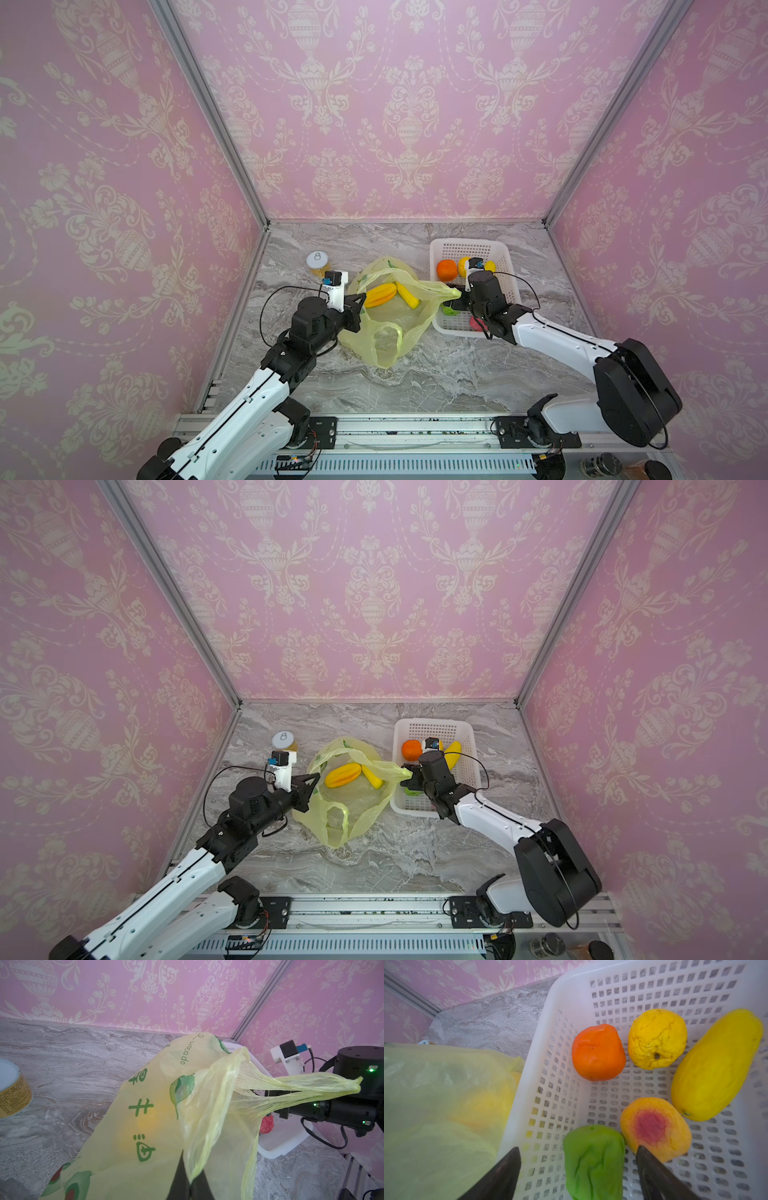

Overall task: Untie the knot of the plastic bag and take out the fruit
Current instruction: 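Lower the green fruit into the basket and open the right gripper, then move the open right gripper back into the bag mouth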

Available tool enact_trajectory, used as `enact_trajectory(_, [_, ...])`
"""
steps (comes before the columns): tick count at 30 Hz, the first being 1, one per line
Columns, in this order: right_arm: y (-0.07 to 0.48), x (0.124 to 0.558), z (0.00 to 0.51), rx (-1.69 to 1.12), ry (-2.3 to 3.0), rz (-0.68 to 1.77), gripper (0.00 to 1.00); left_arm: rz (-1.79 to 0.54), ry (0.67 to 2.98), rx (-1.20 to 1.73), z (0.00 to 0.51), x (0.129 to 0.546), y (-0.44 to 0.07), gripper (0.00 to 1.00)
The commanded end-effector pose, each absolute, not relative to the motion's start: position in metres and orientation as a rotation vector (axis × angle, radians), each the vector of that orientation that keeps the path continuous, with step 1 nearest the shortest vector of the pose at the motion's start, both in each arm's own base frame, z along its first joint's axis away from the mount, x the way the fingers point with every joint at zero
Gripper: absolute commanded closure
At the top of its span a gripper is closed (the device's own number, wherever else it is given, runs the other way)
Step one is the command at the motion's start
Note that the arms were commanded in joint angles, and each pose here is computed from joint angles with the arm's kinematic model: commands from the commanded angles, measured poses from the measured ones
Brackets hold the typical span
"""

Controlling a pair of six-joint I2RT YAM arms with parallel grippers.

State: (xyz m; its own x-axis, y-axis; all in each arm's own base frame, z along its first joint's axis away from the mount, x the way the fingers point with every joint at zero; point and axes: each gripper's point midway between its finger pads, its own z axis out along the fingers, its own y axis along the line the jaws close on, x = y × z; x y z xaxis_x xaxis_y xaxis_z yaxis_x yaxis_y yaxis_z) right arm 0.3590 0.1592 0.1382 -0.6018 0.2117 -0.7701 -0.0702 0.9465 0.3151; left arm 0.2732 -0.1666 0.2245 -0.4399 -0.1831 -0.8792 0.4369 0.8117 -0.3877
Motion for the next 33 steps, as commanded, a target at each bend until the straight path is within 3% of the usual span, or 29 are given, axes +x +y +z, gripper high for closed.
enact_trajectory(1, [0.141, 0.346, 0.159, 0.121, 2.112, 0.349, 0.17, -0.720, 1.895, 0.203, 0.227, 0.272, -0.170, 0.98])
enact_trajectory(5, [0.128, 0.321, 0.201, 0.134, 1.969, 0.418, 0.31, -0.726, 1.896, 0.206, 0.227, 0.273, -0.171, 0.98])
enact_trajectory(12, [0.174, 0.261, 0.280, -0.163, 1.754, 0.510, 0.38, -0.728, 1.890, 0.206, 0.229, 0.272, -0.171, 0.98])
enact_trajectory(16, [0.222, 0.231, 0.300, -0.357, 1.675, 0.596, 0.42, -0.740, 1.887, 0.209, 0.230, 0.271, -0.172, 0.98])
enact_trajectory(24, [0.324, 0.218, 0.271, -0.669, 1.765, 0.635, 0.51, -0.746, 1.880, 0.208, 0.232, 0.270, -0.172, 0.98])
enact_trajectory(33, [0.353, 0.267, 0.194, -0.610, 1.996, 0.517, 0.67, -0.746, 1.873, 0.204, 0.234, 0.269, -0.170, 0.98])
